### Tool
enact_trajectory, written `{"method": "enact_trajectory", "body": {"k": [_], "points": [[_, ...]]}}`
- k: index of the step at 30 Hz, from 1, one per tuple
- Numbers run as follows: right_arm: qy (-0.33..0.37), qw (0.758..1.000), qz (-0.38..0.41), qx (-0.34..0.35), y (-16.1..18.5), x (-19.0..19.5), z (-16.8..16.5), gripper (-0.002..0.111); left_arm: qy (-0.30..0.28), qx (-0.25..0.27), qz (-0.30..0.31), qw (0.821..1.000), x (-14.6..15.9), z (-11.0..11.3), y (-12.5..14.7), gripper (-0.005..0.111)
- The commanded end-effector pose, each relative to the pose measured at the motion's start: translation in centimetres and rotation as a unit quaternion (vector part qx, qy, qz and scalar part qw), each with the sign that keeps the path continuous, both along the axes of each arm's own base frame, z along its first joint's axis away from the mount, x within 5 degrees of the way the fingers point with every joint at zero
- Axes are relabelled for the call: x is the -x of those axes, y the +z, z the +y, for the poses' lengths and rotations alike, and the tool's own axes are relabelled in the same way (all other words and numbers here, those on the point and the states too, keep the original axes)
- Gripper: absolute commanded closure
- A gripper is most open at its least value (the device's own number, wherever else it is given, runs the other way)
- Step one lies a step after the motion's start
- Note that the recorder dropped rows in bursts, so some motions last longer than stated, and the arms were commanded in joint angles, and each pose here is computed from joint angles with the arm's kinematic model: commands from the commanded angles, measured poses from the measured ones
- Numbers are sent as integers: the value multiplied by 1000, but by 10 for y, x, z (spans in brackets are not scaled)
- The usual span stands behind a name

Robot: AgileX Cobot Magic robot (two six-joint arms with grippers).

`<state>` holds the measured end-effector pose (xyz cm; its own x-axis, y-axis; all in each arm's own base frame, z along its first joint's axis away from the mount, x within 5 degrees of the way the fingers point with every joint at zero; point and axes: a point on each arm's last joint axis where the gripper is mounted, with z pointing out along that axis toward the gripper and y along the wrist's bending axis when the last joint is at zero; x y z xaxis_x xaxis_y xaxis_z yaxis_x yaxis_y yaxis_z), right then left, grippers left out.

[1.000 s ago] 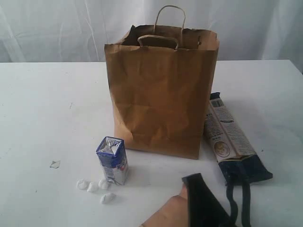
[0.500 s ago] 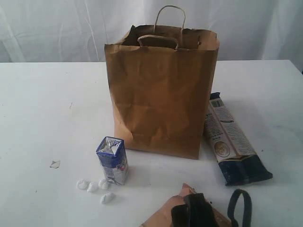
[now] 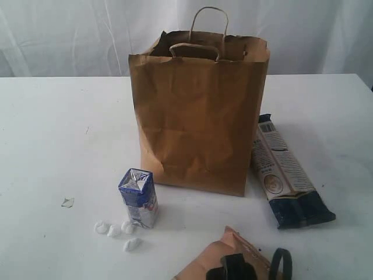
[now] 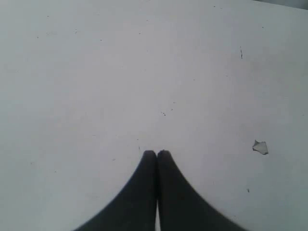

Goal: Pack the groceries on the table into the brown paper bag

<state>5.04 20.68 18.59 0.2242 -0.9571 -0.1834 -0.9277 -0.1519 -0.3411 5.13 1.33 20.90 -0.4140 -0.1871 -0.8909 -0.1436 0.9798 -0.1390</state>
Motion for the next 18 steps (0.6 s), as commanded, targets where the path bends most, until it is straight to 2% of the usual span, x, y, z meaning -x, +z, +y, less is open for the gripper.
{"method": "enact_trajectory", "body": {"k": [1, 7, 10, 13, 16, 18], "points": [[-2, 999, -10, 48, -10, -2, -5, 10, 1, -4, 3, 1000, 0, 0, -2, 107], [64, 991, -95, 63, -24, -14, 1, 10, 1, -4, 3, 1000, 0, 0, -2, 107], [30, 994, -90, 56, -38, -15, 6, 10, 1, -4, 3, 1000, 0, 0, -2, 107], [-66, 994, -72, 50, -49, -16, 5, 13, 1, -4, 3, 1000, 0, 0, -2, 107], [-198, 977, -68, 35, -54, -19, 1, 30, 1, -4, 3, 1000, 0, 0, -2, 107], [-245, 966, -74, 40, -54, -20, -4, 53, 1, -4, 3, 1000, 0, 0, -2, 107]]}}
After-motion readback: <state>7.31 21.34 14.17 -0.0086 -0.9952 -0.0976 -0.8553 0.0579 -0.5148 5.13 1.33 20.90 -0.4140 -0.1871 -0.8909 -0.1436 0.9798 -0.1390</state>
